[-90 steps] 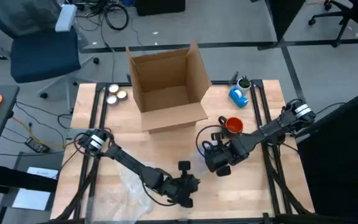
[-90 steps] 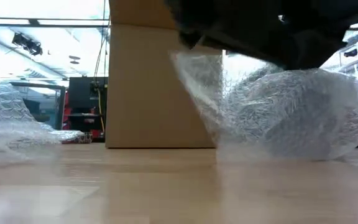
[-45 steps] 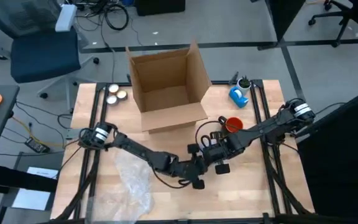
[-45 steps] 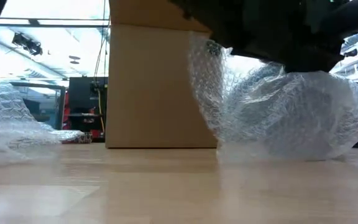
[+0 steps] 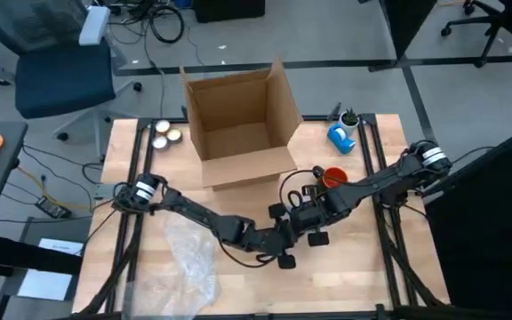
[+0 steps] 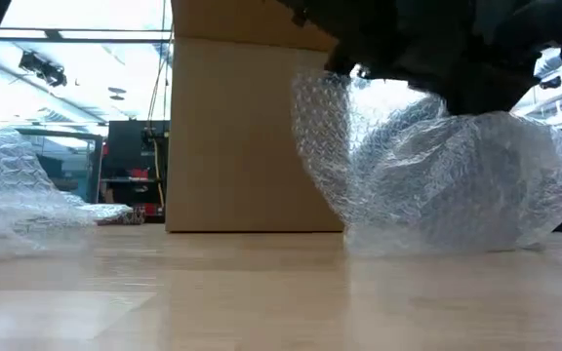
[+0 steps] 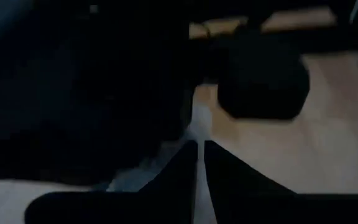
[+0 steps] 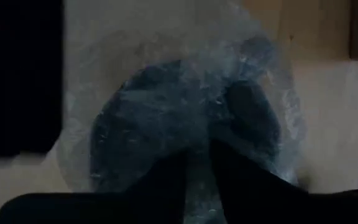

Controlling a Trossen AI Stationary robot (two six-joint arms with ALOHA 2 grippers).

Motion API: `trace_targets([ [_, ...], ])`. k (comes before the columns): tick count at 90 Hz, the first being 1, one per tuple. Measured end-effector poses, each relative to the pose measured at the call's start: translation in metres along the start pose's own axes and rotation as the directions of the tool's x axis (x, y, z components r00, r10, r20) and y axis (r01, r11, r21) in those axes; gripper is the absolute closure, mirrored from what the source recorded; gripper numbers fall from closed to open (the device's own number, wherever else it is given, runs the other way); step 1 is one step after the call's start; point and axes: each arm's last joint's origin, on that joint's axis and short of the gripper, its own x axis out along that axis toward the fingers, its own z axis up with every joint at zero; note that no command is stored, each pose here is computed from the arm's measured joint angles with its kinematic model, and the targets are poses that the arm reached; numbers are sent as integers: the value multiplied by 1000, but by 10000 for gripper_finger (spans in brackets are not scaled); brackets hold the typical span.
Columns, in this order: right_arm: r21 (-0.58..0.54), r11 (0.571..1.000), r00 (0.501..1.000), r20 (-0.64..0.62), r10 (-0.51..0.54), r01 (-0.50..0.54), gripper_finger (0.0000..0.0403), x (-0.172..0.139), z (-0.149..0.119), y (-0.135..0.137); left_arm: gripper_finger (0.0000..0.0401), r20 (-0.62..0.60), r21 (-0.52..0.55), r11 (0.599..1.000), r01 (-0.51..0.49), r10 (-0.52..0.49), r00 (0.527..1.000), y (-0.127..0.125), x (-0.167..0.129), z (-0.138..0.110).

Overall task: Wrap mug
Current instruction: Wrap the blue mug with the top bubble wrap

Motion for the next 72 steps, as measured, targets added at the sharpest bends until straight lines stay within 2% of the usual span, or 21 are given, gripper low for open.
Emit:
trace_targets([
  [8,12,1000,999,48,3,-4,329,-8,2,-2,386,6,-4,1000,8,-8,1000,-3,8,-8],
  [14,11,1000,999,34,-2,1,326,-12,-3,-4,386,-11,8,1000,-6,7,1000,-4,13,-16],
  [21,32,999,995,96,12,-15,322,-20,0,-5,386,-13,9,1000,-23,23,1000,-3,14,-18],
  [37,51,998,989,150,17,-25,316,-37,-5,-11,386,10,-12,998,-69,69,998,2,18,-17],
  [72,100,994,964,265,16,-44,316,-77,-24,-29,386,14,-18,995,-96,96,995,9,22,-16],
])
